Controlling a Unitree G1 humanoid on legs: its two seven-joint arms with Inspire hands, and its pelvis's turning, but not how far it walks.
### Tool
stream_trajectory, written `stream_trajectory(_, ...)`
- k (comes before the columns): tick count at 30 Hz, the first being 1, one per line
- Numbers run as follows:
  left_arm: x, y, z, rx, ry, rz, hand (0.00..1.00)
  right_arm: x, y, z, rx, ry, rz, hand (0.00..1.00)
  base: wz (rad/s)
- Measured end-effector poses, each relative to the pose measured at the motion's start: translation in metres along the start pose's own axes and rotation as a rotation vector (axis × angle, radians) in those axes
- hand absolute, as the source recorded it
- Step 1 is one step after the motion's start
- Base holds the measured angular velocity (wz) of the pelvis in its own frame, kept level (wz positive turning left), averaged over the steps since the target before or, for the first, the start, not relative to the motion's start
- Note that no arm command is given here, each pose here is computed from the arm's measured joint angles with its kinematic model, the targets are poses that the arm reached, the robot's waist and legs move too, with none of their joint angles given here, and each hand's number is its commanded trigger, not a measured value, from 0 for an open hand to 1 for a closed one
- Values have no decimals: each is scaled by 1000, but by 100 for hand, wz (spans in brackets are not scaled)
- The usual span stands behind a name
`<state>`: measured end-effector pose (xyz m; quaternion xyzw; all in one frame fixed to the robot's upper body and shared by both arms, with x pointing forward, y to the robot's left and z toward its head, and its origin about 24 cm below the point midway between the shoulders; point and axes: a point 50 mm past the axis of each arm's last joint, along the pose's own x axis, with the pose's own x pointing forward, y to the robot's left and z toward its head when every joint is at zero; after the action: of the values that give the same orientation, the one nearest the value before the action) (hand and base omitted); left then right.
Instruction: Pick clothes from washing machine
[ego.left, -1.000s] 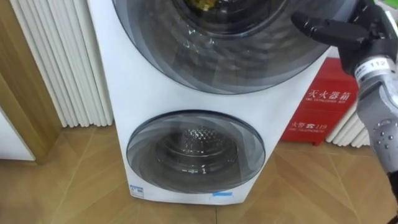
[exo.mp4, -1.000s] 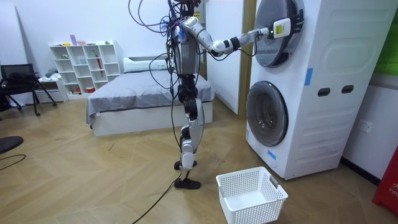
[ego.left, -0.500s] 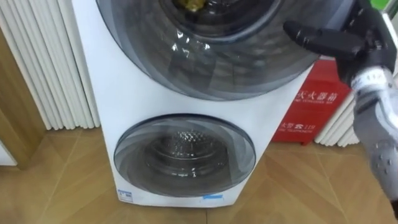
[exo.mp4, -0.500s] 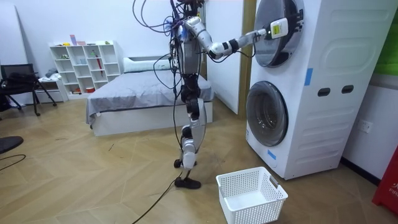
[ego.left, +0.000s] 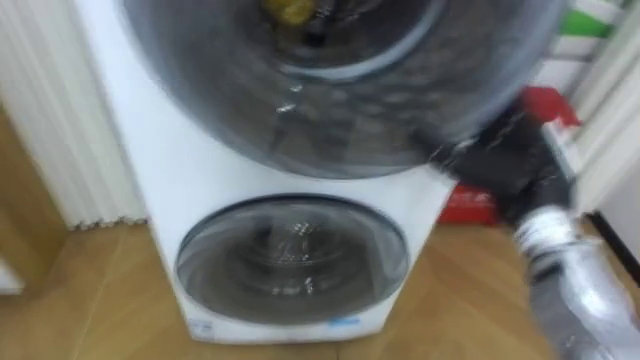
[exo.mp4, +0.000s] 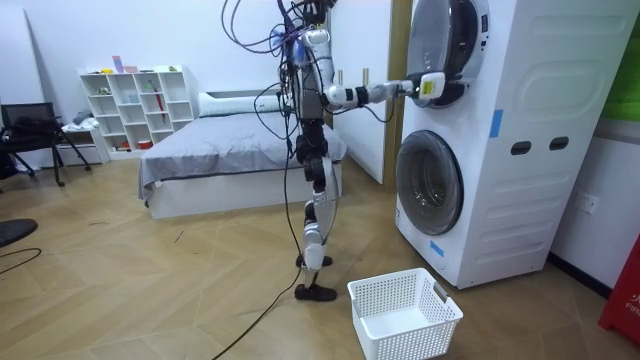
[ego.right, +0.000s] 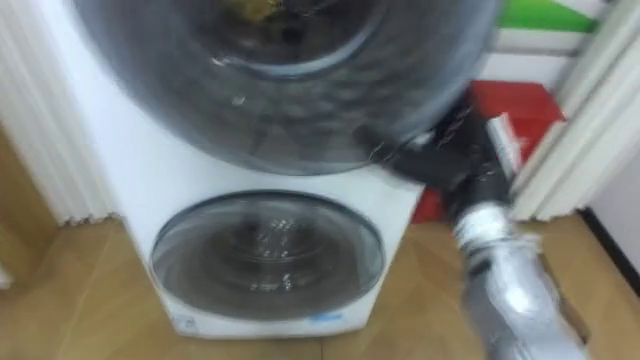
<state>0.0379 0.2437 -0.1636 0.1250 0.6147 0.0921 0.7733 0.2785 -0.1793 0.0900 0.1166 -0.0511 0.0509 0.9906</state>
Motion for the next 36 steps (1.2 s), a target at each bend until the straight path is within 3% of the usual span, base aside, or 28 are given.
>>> stream_trajectory(5,-1,0,-2,-20,-5,-7,0,-15,4,-20,23,73,41,0,6)
stream_trajectory(12,-2,-1,-11,-34,15,-18,0,-25,8,-23,48,81,97,0,-2)
stream_trajectory(21,-3,-2,-15,-30,13,-28,0,-31,14,-10,28,70,145,0,-2)
stream_trajectory(36,-2,-1,-19,-25,12,-26,0,-30,17,33,-4,-110,169,0,-2)
